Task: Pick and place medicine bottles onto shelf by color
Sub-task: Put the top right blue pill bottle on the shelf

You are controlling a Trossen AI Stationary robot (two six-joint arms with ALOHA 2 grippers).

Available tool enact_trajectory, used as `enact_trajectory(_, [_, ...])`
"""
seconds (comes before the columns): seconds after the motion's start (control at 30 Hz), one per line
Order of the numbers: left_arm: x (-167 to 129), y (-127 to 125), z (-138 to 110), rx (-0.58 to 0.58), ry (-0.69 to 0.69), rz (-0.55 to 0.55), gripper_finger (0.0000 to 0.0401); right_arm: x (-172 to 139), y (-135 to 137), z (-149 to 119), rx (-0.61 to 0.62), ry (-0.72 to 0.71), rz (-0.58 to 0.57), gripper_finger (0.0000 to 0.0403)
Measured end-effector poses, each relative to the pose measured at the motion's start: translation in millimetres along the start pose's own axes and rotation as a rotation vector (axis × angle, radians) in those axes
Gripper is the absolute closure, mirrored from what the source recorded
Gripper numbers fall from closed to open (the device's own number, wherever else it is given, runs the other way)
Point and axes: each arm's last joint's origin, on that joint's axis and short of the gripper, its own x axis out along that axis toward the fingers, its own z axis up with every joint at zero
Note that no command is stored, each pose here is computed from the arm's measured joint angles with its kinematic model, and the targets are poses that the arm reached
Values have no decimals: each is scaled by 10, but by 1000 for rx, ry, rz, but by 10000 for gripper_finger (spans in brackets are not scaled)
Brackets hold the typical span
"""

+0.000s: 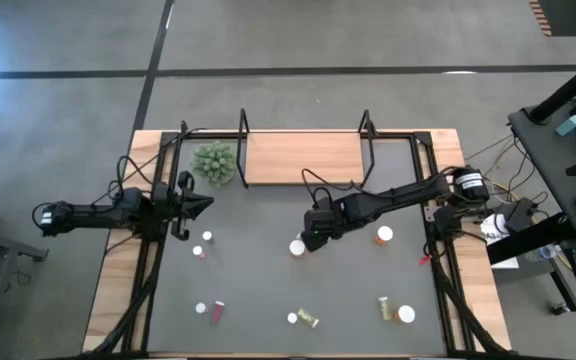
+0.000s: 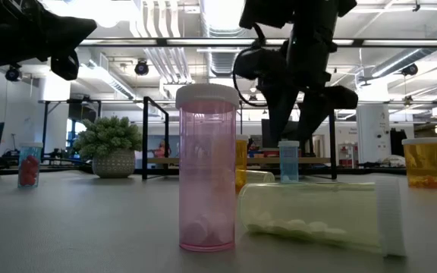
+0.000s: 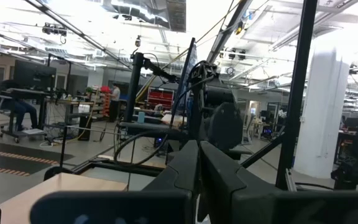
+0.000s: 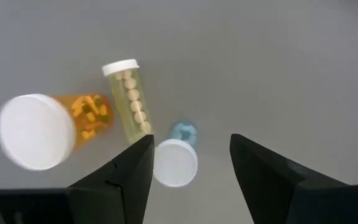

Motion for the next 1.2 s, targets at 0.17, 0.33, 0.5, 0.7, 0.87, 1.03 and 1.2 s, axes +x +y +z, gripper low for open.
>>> enact_trajectory(0.17, [0,0,0,0,0,0,401,122,12,-12,4,35,-17,202])
enact_trajectory(0.33, [0,0,-1,0,1,0,401,135,14,-15,-5,44,-15,202])
enact_trajectory(0.5, [0,0,0,0,0,0,401,137,6,-19,-5,49,-25,202])
enact_trajectory(0.7, [0,0,-1,0,0,0,401,140,4,-20,-5,50,-27,226])
enact_trajectory(0.87, [0,0,-1,0,1,0,401,139,9,-27,-7,51,-25,270])
enact_trajectory(1.03, [0,0,-1,0,1,0,401,139,11,-27,-6,52,-22,297])
enact_trajectory(1.2, [0,0,-1,0,0,0,401,130,10,-16,-5,52,-26,290])
